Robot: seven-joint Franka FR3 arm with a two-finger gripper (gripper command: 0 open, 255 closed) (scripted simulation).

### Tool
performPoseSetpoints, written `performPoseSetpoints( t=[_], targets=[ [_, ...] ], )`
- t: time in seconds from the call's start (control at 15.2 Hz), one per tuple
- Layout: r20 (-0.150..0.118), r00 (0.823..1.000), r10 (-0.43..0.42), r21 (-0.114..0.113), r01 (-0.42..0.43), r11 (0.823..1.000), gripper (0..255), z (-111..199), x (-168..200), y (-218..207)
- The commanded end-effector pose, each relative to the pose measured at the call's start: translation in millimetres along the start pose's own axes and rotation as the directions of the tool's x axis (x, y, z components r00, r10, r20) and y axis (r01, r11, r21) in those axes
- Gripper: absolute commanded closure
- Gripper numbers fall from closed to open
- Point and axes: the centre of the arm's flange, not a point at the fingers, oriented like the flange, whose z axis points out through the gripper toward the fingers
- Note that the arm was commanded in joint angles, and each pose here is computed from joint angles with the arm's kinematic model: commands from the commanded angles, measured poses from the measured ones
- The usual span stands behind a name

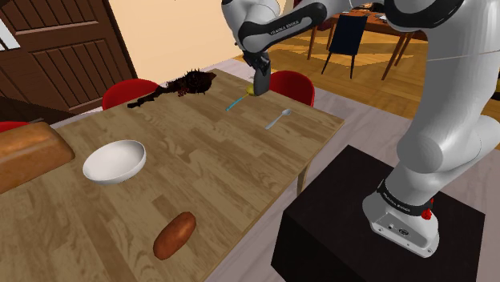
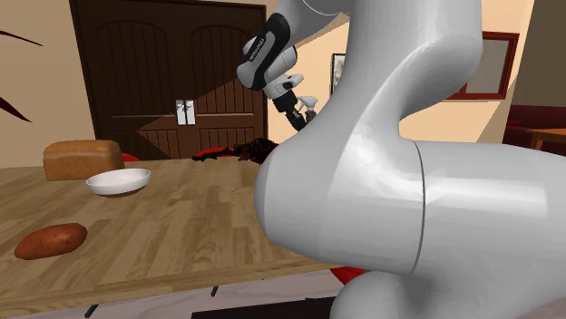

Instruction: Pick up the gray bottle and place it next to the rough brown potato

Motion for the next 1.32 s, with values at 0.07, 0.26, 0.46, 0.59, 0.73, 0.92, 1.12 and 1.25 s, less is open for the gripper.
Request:
performPoseSetpoints(
  t=[0.07, 0.26, 0.46, 0.59, 0.73, 0.92, 1.12, 1.25],
  targets=[
    [0.0, 1.0, 0.0, 0.0, 0.0, 1.0, 255, -14.2, 8.4, 0.7],
    [0.0, 1.0, 0.0, 0.0, 0.0, 1.0, 255, -27.8, 16.5, 0.7],
    [0.0, 1.0, 0.0, 0.0, 0.0, 1.0, 255, -41.4, 24.7, 0.7],
    [0.0, 1.0, 0.0, 0.0, 0.0, 1.0, 255, -50.4, 30.1, 0.7],
    [0.0, 1.0, 0.0, 0.0, 0.0, 1.0, 255, -59.5, 35.6, 0.7],
    [0.0, 1.0, 0.0, 0.0, 0.0, 1.0, 255, -73.0, 43.8, 0.7],
    [0.0, 1.0, 0.0, 0.0, 0.0, 1.0, 255, -86.6, 51.9, 0.6],
    [0.0, 1.0, 0.0, 0.0, 0.0, 1.0, 255, -95.7, 57.4, 0.6]
  ],
)
